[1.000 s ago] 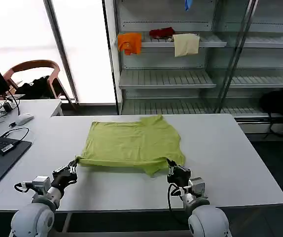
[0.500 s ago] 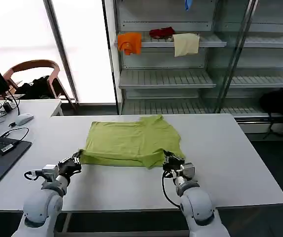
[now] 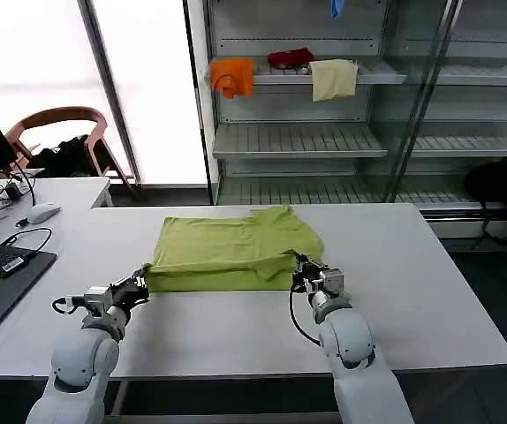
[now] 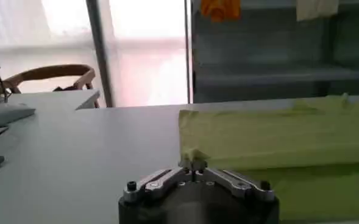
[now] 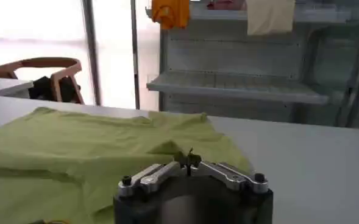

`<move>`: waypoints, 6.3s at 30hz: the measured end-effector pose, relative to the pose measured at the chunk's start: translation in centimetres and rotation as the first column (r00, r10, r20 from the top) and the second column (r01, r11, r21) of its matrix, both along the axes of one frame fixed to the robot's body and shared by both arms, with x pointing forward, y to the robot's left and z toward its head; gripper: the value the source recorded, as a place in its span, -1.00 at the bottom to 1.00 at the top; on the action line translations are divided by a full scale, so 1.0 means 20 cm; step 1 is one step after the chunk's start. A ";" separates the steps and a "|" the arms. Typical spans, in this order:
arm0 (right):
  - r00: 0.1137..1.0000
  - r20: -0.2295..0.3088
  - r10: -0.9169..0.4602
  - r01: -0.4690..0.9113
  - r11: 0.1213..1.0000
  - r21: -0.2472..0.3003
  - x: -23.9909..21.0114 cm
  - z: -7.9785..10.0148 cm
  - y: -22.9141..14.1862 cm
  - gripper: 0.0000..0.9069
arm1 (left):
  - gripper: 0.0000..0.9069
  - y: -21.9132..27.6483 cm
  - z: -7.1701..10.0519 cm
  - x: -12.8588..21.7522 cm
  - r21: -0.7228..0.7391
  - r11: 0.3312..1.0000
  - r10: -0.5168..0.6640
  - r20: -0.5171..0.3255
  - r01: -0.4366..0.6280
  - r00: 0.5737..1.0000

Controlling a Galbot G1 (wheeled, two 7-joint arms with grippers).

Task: Fold and organize the clothes.

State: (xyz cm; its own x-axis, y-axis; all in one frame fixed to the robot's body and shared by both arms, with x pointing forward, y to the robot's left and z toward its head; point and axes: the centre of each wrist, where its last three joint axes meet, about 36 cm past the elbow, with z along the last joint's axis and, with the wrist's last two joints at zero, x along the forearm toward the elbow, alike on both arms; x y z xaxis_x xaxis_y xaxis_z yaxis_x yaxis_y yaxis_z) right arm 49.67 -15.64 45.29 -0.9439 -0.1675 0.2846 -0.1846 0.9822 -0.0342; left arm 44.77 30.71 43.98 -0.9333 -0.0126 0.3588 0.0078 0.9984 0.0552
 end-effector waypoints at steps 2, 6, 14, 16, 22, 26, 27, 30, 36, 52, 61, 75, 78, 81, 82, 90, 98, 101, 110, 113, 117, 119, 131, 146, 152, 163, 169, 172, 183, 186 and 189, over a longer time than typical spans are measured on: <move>1.000 0.004 -0.009 0.009 1.000 -0.002 0.02 0.00 0.00 1.00 | 1.00 0.00 0.01 0.01 0.002 1.000 0.003 0.006 -0.003 1.000; 0.999 0.010 -0.032 0.032 0.999 -0.006 0.06 0.01 -0.02 1.00 | 1.00 0.00 0.02 0.02 0.002 1.000 0.009 0.017 -0.009 1.000; 0.998 0.017 -0.058 0.058 0.998 -0.003 0.10 0.05 -0.09 1.00 | 1.00 0.01 0.05 0.00 0.012 1.000 0.010 0.029 -0.010 1.000; 0.998 0.019 -0.055 0.055 0.998 -0.003 0.08 0.05 -0.11 1.00 | 1.00 0.01 0.05 -0.01 0.010 1.000 0.006 0.028 -0.007 1.000; 0.999 0.006 -0.052 0.052 0.999 -0.012 -0.03 0.01 -0.18 1.00 | 1.00 0.00 0.00 -0.04 0.017 1.000 -0.011 0.001 0.011 1.000; 0.998 -0.016 -0.054 0.054 0.998 -0.020 -0.11 -0.03 -0.23 1.00 | 1.00 -0.01 -0.03 -0.05 0.024 0.999 -0.025 -0.021 0.025 0.999; 0.998 -0.025 -0.055 0.055 0.998 -0.022 -0.13 -0.05 -0.23 1.00 | 1.00 -0.01 -0.04 -0.05 0.026 0.999 -0.025 -0.024 0.026 0.999; 0.997 -0.048 -0.057 0.056 0.998 -0.025 -0.18 -0.09 -0.25 1.00 | 1.00 -0.02 -0.05 -0.05 0.029 0.999 -0.025 -0.034 0.026 0.999; 0.995 -0.086 -0.048 0.046 0.998 -0.033 -0.25 -0.17 -0.25 0.56 | 1.00 -0.02 -0.08 -0.05 0.033 0.999 -0.026 -0.049 0.028 0.998; 0.995 -0.095 -0.032 0.026 0.998 -0.062 -0.32 -0.20 -0.22 -1.00 | -0.98 -0.02 -0.16 -0.03 0.016 0.999 -0.043 -0.090 0.045 0.995; 0.996 -0.089 -0.023 0.017 0.998 -0.062 -0.36 -0.16 -0.23 -1.00 | -1.00 -0.03 -0.16 -0.03 0.015 0.998 -0.053 -0.085 0.054 0.995; 0.997 -0.074 -0.003 0.001 0.999 -0.036 -0.56 -0.08 -0.25 -1.00 | -1.00 -0.02 -0.10 -0.18 0.033 0.998 -0.045 -0.059 0.047 0.997; 0.997 -0.082 0.008 -0.011 0.999 -0.031 -0.65 -0.07 -0.25 -1.00 | -1.00 -0.03 -0.07 -0.28 0.025 0.999 -0.036 -0.055 0.037 0.998; 0.995 -0.093 0.023 -0.025 0.999 -0.027 -0.74 -0.06 -0.24 -1.00 | -1.00 -0.03 -0.05 -0.40 0.016 1.000 -0.020 -0.056 0.021 0.998; 0.995 -0.097 0.027 -0.030 0.999 -0.025 -0.77 -0.05 -0.24 -1.00 | -1.00 -0.04 -0.04 -0.43 0.011 1.000 -0.014 -0.058 0.015 0.998; 0.990 -0.129 0.061 -0.063 0.998 -0.016 -0.97 -0.02 -0.23 -1.00 | -1.00 -0.08 0.00 -0.70 -0.012 0.998 0.056 -0.088 -0.057 0.995; 0.986 -0.155 0.057 -0.061 0.998 -0.020 -1.06 -0.02 -0.21 1.00 | 1.00 -0.10 0.00 -0.85 -0.001 0.993 0.115 -0.130 -0.117 0.985; 0.989 -0.144 0.046 -0.049 0.999 -0.021 -1.08 0.00 -0.21 1.00 | 1.00 -0.11 0.00 -0.87 0.010 0.992 0.128 -0.124 -0.127 0.984; 0.998 -0.064 0.030 -0.030 1.000 -0.004 -0.98 0.09 -0.19 1.00 | 1.00 -0.06 0.09 -0.84 0.056 0.986 0.160 -0.060 -0.157 0.985; 0.999 -0.033 0.039 -0.039 0.999 -0.002 -0.89 0.10 -0.18 1.00 | 1.00 -0.03 0.11 -0.79 0.055 0.988 0.145 -0.033 -0.143 0.989; 0.999 -0.003 0.049 -0.049 0.999 -0.002 -0.73 0.10 -0.16 1.00 | 1.00 0.01 0.14 -0.69 0.047 0.994 0.101 -0.001 -0.100 0.995; 0.999 0.007 0.050 -0.050 0.999 0.001 -0.64 0.09 -0.15 1.00 | 1.00 0.03 0.14 -0.62 0.040 0.996 0.077 0.011 -0.078 0.997; 0.999 -0.008 0.044 -0.044 0.999 0.013 -0.08 0.04 -0.08 1.00 | 1.00 0.14 0.12 -0.13 0.015 0.999 -0.052 0.028 0.051 0.998; 0.996 -0.090 0.028 -0.026 0.999 0.021 0.29 -0.05 0.04 1.00 | 1.00 0.24 0.02 0.29 0.045 0.996 -0.081 -0.055 0.083 0.995; 0.994 -0.108 0.028 -0.026 0.999 0.024 0.36 -0.06 0.09 1.00 | 1.00 0.25 0.00 0.37 0.052 0.995 -0.075 -0.077 0.080 0.994; 0.990 -0.136 0.035 -0.032 0.999 0.019 0.44 -0.09 0.18 1.00 | 0.53 0.25 -0.04 0.38 0.045 0.995 -0.079 -0.098 0.084 0.992; 0.987 -0.155 0.039 -0.039 0.999 0.002 0.45 -0.13 0.22 0.22 | -0.27 0.26 -0.08 0.38 0.037 0.995 -0.085 -0.119 0.090 0.989; 0.986 -0.160 0.041 -0.043 0.999 -0.005 0.45 -0.14 0.23 -0.73 | -0.93 0.27 -0.09 0.38 0.030 0.995 -0.090 -0.125 0.094 0.988; 0.986 -0.158 0.051 -0.055 0.998 -0.021 0.45 -0.15 0.25 -1.00 | -0.98 0.28 -0.10 0.37 -0.005 0.994 -0.108 -0.126 0.108 0.986; 0.986 -0.158 0.053 -0.056 0.998 -0.016 0.44 -0.15 0.25 -1.00 | -1.00 0.27 -0.10 0.37 -0.021 0.994 -0.112 -0.124 0.110 0.986; 0.987 -0.155 0.052 -0.055 0.998 -0.011 0.43 -0.15 0.24 -1.00 | -1.00 0.28 -0.09 0.37 -0.036 0.994 -0.111 -0.115 0.107 0.987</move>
State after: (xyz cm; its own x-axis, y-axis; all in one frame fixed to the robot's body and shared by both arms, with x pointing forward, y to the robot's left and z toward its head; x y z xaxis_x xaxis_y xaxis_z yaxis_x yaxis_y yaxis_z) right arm 58.35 -10.84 42.36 -0.8783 -0.2111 0.4289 -0.2411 0.9704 -0.0161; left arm 52.17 36.23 42.13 -0.8804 0.0990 0.4639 0.1213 0.9925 0.0182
